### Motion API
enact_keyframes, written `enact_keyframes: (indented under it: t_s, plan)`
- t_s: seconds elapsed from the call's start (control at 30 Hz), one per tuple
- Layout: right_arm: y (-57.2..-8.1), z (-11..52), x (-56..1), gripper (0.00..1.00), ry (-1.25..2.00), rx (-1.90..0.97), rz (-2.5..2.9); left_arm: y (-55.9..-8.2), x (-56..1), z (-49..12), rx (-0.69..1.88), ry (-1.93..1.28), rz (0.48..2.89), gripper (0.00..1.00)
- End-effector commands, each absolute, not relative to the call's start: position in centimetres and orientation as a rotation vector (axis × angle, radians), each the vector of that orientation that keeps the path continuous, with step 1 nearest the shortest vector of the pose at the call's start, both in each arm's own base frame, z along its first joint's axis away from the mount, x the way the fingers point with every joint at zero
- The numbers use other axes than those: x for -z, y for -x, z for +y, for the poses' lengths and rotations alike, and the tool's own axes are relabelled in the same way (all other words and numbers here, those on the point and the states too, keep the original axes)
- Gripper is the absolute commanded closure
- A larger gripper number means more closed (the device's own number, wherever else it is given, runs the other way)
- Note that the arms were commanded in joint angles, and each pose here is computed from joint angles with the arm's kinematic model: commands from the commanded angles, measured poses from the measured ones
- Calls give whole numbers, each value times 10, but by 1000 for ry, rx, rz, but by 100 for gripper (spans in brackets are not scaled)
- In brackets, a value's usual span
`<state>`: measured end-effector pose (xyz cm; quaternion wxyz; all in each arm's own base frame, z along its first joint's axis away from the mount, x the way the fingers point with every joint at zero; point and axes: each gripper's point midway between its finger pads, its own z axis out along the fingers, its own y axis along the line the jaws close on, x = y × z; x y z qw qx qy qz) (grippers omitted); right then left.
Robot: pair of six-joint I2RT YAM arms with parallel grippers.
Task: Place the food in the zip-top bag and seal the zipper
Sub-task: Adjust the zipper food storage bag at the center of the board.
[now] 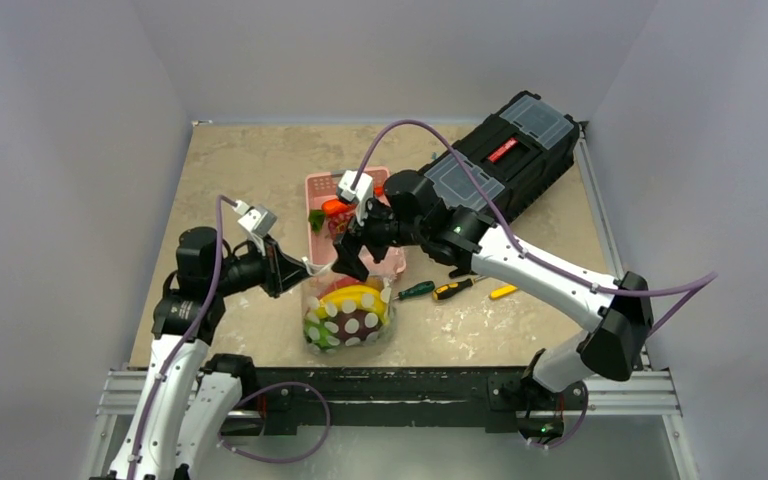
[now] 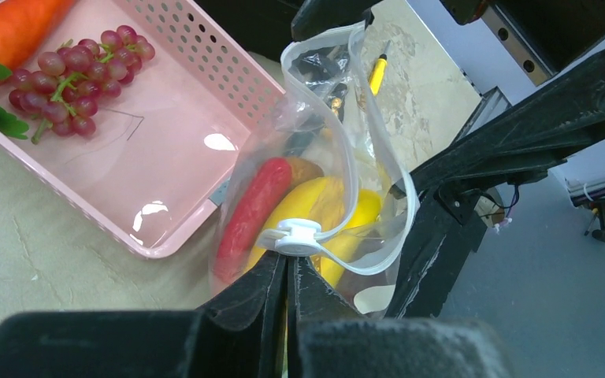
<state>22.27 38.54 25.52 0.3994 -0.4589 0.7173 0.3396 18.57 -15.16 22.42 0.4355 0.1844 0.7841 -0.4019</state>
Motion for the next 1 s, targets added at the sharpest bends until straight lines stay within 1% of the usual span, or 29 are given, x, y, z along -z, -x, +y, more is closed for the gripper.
enact_keyframes:
  t_s: [0.0, 0.13, 0.3, 0.4, 0.47, 0.57, 0.7, 0.87, 0.97]
  plan:
    - [-227, 399, -275, 4, 1142, -887, 1772, -183, -241, -156, 1011, -506, 1885, 100]
    - [-228, 401, -277, 5, 1176, -874, 1743, -182, -243, -157, 1022, -521, 1873, 100]
    - [-211, 411, -277, 5, 1287, -973, 1686, -178, -248, -160, 1044, -549, 1840, 100]
    - [-201, 413, -284, 4, 1329, -1035, 1653, -176, -249, -161, 1047, -554, 1833, 100]
    - [-204, 403, -290, 1, 1283, -991, 1656, -176, -248, -161, 1045, -554, 1832, 100]
    - [-208, 384, -287, 1, 1216, -905, 1702, -178, -247, -158, 1020, -537, 1845, 100]
    - [-205, 367, -284, 1, 1212, -849, 1724, -183, -243, -154, 983, -511, 1873, 100]
    - [-181, 377, -311, 1, 1241, -944, 1632, -184, -242, -153, 978, -507, 1875, 100]
    - [-182, 396, -314, 1, 1255, -958, 1632, -183, -242, -154, 979, -507, 1875, 100]
